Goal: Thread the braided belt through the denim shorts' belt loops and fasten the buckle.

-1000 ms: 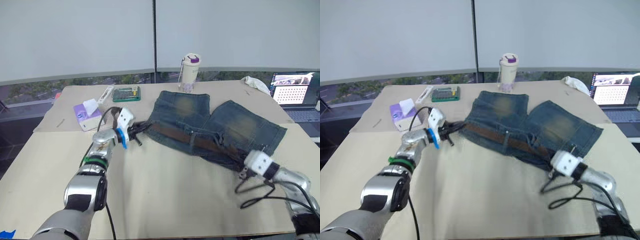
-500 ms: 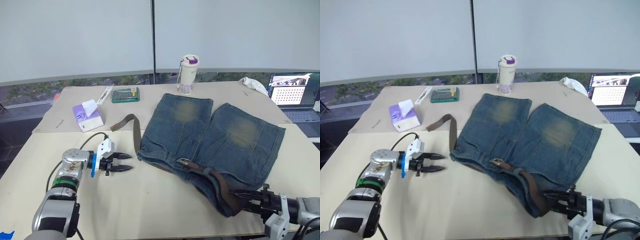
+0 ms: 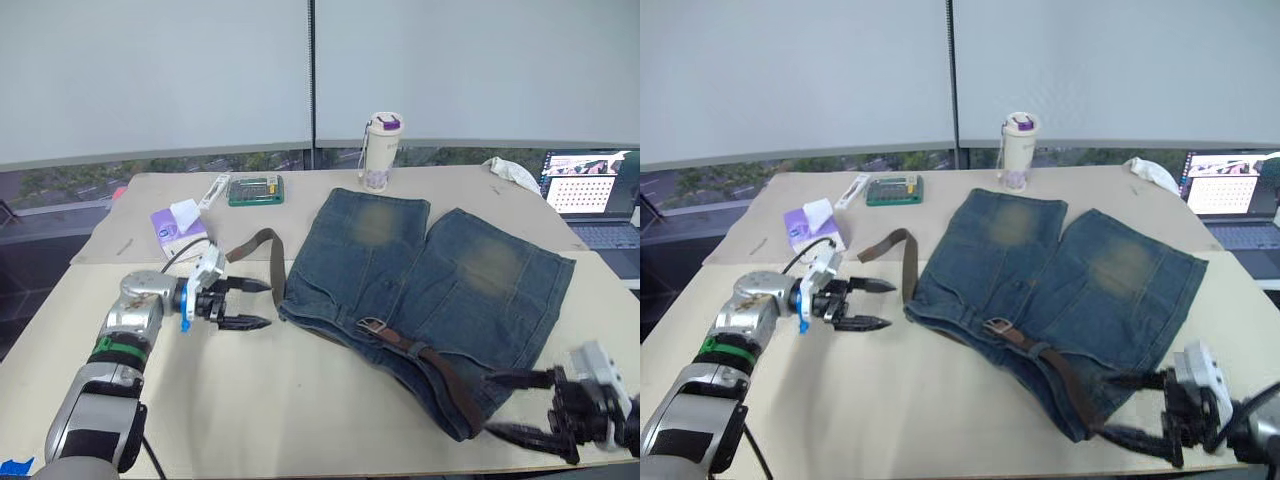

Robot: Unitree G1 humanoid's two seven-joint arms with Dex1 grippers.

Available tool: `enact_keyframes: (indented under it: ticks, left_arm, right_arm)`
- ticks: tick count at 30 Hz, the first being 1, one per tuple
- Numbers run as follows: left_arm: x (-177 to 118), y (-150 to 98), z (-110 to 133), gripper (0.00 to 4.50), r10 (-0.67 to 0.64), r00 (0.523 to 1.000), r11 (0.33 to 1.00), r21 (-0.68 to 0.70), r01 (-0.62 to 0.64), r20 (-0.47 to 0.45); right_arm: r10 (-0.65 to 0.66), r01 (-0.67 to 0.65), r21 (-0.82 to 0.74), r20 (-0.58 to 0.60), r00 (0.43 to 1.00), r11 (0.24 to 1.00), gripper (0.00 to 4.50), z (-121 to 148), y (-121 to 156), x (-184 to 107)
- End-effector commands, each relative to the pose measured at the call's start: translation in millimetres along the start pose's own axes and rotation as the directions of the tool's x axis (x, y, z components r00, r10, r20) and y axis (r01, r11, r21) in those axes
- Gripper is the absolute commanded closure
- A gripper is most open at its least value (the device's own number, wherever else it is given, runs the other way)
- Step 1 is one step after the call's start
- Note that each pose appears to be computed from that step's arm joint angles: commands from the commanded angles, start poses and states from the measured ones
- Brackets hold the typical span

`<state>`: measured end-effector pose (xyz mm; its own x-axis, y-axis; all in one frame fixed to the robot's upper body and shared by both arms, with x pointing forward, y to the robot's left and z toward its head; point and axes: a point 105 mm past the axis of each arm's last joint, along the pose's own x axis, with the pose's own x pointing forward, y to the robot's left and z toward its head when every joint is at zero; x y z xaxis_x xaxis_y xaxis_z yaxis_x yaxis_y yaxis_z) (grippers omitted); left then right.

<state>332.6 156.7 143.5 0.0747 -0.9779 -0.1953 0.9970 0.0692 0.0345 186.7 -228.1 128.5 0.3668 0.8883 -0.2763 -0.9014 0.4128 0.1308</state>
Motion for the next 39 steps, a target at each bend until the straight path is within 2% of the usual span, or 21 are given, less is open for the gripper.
enact_keyframes:
  ticks: [1, 5, 9, 12, 15, 18, 20, 23, 24, 27, 29, 32, 35, 39]
  left_arm:
    - [12.9, 0.0, 25.8, 0.0, -0.017, 0.999, 0.996, 0.093, 0.014, 0.036]
    - [26.4, -6.0, 34.4, 0.0, -0.04, 0.999, 0.99, 0.139, 0.036, 0.026]
    - [38.8, -8.4, 43.8, 0.0, -0.037, 0.998, 0.984, 0.175, 0.028, 0.048]
    - [45.1, -13.3, 39.3, 0.0, -0.054, 0.998, 0.982, 0.184, 0.048, 0.028]
    - [47.3, -15.3, 36.9, 0.0, -0.058, 0.998, 0.981, 0.185, 0.053, 0.02]
    - [48.5, -14.8, 37.6, 0.0, -0.055, 0.998, 0.981, 0.188, 0.05, 0.021]
    - [48.8, -14.1, 37.3, 0.0, -0.05, 0.999, 0.979, 0.2, 0.047, 0.01]
    - [48.9, -9.4, 37.4, 0.0, -0.016, 1.0, 0.976, 0.218, 0.014, 0.008]
    - [48.9, -7.9, 37.7, 0.0, -0.005, 1.0, 0.975, 0.223, 0.003, 0.009]
    - [50.3, 0.2, 38.5, 0.0, 0.051, 0.998, 0.966, 0.251, -0.054, 0.02]
    - [51.6, 4.9, 40.5, 0.0, 0.082, 0.996, 0.962, 0.26, -0.089, 0.036]
    - [52.9, 14.9, 46.3, 0.0, 0.15, 0.987, 0.954, 0.255, -0.16, 0.061]
    - [51.9, 21.7, 50.6, 0.0, 0.196, 0.977, 0.947, 0.245, -0.21, 0.081]
    - [49.4, 30.7, 54.2, 0.0, 0.272, 0.956, 0.925, 0.243, -0.291, 0.108]
  right_arm:
    - [-0.151, 0.151, 0.02, 0.012, 0.988, 0.988, 0.07, 12.5, -14.4, 17.9]
    - [-0.262, 0.255, -0.077, -0.089, 0.961, 0.964, 0.07, 0.5, -26.8, 28.2]
    - [-0.401, 0.379, -0.139, -0.206, 0.893, 0.915, 0.07, -22.0, -45.6, 30.1]
    - [-0.357, 0.353, -0.084, -0.389, 0.849, 0.932, 0.07, -55.2, -37.0, 28.1]
    - [-0.351, 0.371, -0.064, -0.502, 0.791, 0.927, 0.07, -75.3, -37.4, 22.1]
    - [-0.384, 0.39, -0.112, -0.548, 0.743, 0.914, 0.99, -83.0, -48.1, 18.5]
    - [-0.444, 0.418, -0.18, -0.542, 0.713, 0.891, 1.59, -79.6, -66.1, 17.8]
    - [-0.522, 0.411, -0.322, -0.546, 0.655, 0.853, 2.73, -75.2, -93.6, 12.2]
    - [-0.538, 0.409, -0.349, -0.544, 0.644, 0.843, 2.95, -74.2, -99.7, 10.8]
    - [-0.619, 0.407, -0.47, -0.525, 0.584, 0.783, 4.02, -66.5, -127.4, 0.6]
    - [-0.691, 0.395, -0.577, -0.495, 0.527, 0.715, 4.47, -56.9, -150.9, -10.1]
    - [-0.78, 0.404, -0.678, -0.441, 0.445, 0.614, 4.47, -36.0, -184.1, -26.9]
    - [-0.812, 0.408, -0.715, -0.407, 0.418, 0.568, 4.47, -22.7, -202.7, -34.0]
    - [-0.869, 0.522, -0.701, -0.33, 0.368, 0.487, 4.47, 0.2, -226.8, -40.6]
